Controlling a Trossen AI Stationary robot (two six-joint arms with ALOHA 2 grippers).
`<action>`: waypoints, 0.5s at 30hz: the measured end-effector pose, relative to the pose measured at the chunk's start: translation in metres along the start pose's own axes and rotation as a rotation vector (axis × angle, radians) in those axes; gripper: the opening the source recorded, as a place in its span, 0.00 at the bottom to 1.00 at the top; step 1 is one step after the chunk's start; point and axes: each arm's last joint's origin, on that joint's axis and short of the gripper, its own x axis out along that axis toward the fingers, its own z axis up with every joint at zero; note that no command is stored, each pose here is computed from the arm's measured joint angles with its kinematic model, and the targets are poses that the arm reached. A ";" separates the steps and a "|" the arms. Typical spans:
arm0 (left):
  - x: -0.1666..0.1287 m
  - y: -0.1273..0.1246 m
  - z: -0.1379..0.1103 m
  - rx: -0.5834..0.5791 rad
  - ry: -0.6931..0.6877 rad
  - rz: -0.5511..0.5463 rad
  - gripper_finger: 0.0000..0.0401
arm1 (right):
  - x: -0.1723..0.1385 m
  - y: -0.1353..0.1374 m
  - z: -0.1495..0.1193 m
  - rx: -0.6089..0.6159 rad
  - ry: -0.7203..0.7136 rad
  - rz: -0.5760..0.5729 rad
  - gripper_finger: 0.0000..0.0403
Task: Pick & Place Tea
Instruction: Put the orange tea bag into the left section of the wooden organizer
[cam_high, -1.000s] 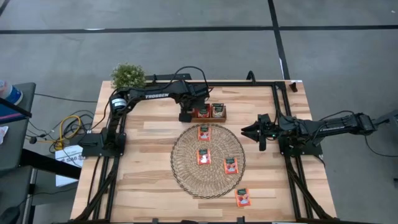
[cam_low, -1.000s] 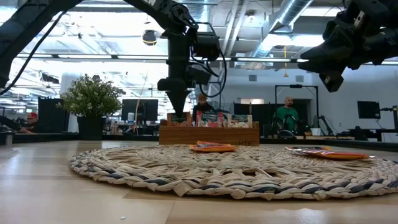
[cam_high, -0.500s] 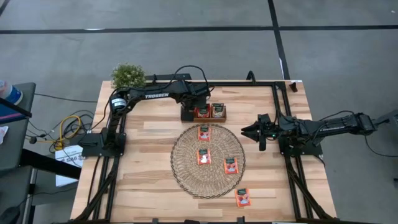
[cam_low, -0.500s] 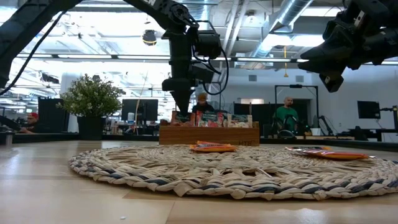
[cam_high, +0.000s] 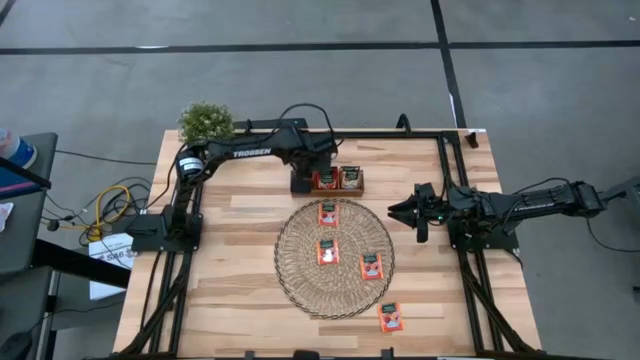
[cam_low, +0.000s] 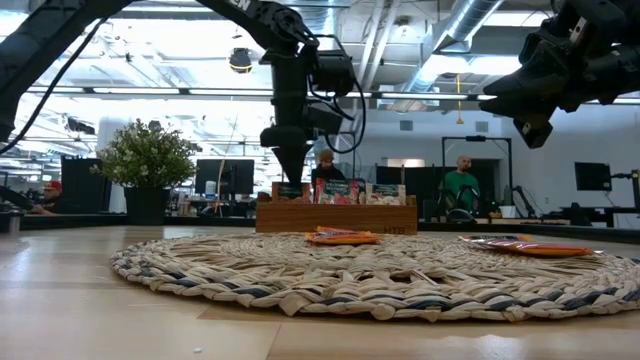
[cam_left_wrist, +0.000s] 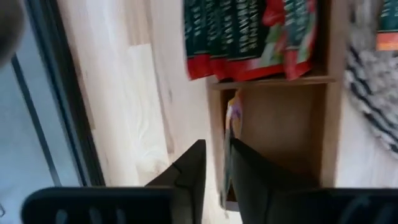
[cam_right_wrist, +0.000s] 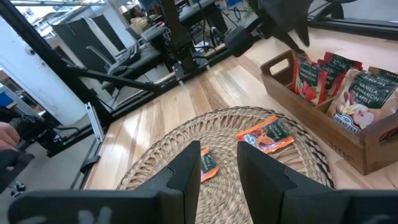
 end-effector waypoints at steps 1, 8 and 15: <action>0.000 0.001 -0.001 -0.003 0.003 0.005 0.17 | 0.000 0.000 0.000 0.000 0.000 0.000 0.24; -0.009 0.005 -0.004 -0.019 0.077 0.175 0.23 | 0.000 0.000 0.000 0.000 0.000 0.000 0.24; -0.052 0.003 -0.008 -0.066 0.019 0.287 0.24 | 0.000 0.000 0.000 0.000 0.000 0.000 0.24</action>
